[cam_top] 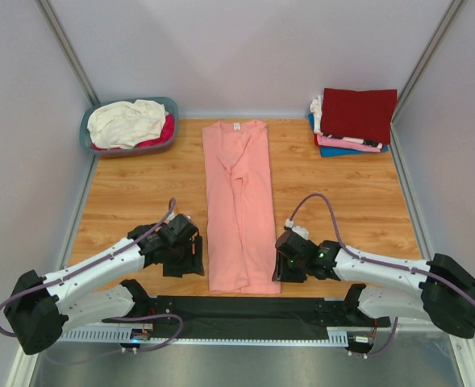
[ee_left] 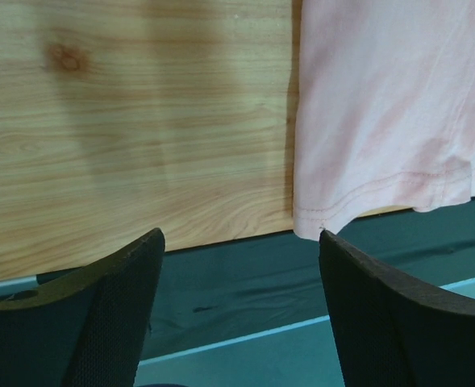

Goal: Fold and stack the t-shirts
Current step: Fold the tshirt

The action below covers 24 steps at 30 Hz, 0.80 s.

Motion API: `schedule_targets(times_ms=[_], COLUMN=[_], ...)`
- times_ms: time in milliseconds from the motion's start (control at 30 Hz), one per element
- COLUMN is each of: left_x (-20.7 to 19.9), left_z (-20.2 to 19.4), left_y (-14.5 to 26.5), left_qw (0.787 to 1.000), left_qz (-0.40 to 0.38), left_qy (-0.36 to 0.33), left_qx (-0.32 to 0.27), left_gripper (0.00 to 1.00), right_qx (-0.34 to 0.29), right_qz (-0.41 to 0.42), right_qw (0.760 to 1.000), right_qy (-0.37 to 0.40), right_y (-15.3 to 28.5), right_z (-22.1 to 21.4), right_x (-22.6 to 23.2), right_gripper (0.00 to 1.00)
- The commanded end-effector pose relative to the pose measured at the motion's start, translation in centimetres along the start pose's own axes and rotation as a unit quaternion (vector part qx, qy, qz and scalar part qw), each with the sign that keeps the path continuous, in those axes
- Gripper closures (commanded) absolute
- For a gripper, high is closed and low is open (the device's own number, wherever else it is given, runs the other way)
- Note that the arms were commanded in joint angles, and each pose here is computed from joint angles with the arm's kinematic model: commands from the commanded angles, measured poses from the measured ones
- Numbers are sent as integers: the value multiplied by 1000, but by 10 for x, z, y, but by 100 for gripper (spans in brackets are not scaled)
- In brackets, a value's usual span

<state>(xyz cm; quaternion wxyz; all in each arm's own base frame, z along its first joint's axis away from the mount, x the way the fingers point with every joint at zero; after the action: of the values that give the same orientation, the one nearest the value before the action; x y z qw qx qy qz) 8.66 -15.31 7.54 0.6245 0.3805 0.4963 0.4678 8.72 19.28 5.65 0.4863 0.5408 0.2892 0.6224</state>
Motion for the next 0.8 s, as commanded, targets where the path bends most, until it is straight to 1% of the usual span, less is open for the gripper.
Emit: schedule_targets(times_ms=[0,67,167,200,267,567,633,667,700,733,767], left_x=[-17,-22,-27,-28,-31,-31,-30,-28,-27,-27,-25], left_z=[10,10,7,5,3,-15,-17,-20,-20,-22,-24], left_y=[-3,-6,-14,-17,-21,-33,-34,-36,-37,-38,-39], left_qw=[999,998,999,999,999,1000,1000,1000,1000,1000,999], left_qz=[-39,-47,-48,-45,-45,-20,-16,-12,-12,-12,-11], left_qy=[14,12,12,13,16,11,13,14,17,17,20], left_qx=[-30,-26,-15,-10,-3,18,20,22,22,23,25], left_gripper=[15,17,22,25,27,31,35,37,39,41,46], right_qx=[-20,-21,-21,-19,-12,5,3,19,19,20,23], right_qz=[-7,4,29,31,39,47,51,55,58,59,56], right_qw=[1000,1000,999,999,999,998,998,998,998,998,998], right_qy=[-8,-15,-23,-24,-28,-31,-32,-31,-30,-29,-29], right_y=[12,14,18,17,15,-4,-7,-7,-8,-9,-10], right_z=[1,0,-2,-3,-5,-12,-10,-15,-14,-15,-16], right_x=[-11,-12,-8,-9,-6,-3,-1,1,3,3,3], right_gripper=[25,25,29,33,34,37,37,38,38,39,39])
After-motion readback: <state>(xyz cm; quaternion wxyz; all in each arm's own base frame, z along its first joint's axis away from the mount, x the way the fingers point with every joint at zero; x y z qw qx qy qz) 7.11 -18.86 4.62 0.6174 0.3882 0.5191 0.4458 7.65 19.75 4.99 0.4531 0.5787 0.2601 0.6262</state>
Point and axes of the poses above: each gripper's point midway between its finger pads, its own y axis back along the fingers, its own x axis along the line the jaws close on, z = x × y, the point moved 3 cm from there along y, back along the fingers, and after that the axes turned 5 degrees about -y, right-handed, at the moved point
